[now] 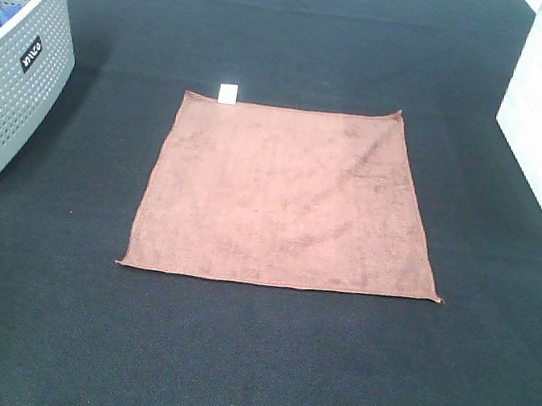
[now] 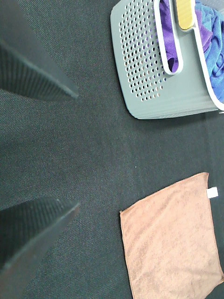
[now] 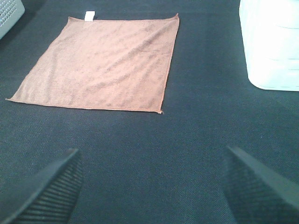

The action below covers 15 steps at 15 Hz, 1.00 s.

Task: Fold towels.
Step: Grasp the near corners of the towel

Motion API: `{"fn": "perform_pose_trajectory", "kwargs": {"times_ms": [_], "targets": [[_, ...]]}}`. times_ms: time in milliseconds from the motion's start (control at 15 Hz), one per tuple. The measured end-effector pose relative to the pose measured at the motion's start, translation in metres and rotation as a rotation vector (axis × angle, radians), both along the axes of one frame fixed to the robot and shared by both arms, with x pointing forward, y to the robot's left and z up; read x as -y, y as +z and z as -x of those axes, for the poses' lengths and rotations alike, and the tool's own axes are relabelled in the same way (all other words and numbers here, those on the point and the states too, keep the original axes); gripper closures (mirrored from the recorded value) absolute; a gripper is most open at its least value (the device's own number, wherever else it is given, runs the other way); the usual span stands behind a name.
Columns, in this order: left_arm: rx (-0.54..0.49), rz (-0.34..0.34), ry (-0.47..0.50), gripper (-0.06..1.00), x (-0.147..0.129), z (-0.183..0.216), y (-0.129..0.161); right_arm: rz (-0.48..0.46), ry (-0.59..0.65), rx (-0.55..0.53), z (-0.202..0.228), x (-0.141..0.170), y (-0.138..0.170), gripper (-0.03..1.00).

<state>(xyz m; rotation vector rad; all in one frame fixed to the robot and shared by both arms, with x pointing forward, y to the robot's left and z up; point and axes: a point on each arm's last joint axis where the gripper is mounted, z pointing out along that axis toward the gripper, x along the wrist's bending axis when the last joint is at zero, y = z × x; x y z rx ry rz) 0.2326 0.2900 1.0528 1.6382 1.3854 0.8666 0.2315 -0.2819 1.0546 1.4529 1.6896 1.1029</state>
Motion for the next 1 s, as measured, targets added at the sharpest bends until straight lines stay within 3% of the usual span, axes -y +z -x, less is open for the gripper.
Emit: {"fn": "perform_pose_trajectory", "kwargs": {"times_ms": [333, 533, 667, 733, 800, 867, 1000], "targets": [[-0.005, 0.001, 0.001, 0.35, 0.000, -0.003, 0.003, -0.021, -0.033, 0.000, -0.001, 0.002, 0.002, 0.20], [0.057, 0.026, 0.010, 0.35, 0.001, -0.019, 0.016, -0.051, -0.067, 0.066, -0.021, 0.004, 0.017, 0.20], [0.089, 0.105, 0.003, 0.35, 0.004, -0.038, 0.021, -0.074, -0.091, 0.102, -0.043, 0.005, 0.027, 0.20], [0.110, 0.183, 0.008, 0.35, 0.007, -0.056, 0.026, -0.115, -0.105, 0.087, -0.066, 0.004, 0.030, 0.20], [0.106, 0.239, 0.016, 0.35, 0.008, -0.070, 0.029, -0.146, -0.113, 0.052, -0.080, 0.004, 0.029, 0.20], [0.106, 0.239, 0.016, 0.35, 0.008, -0.070, 0.029, -0.146, -0.113, 0.052, -0.080, 0.004, 0.029, 0.20], [0.041, 0.342, 0.041, 0.35, 0.011, -0.099, 0.026, -0.196, -0.131, -0.045, -0.109, 0.002, 0.022, 0.20]]}}
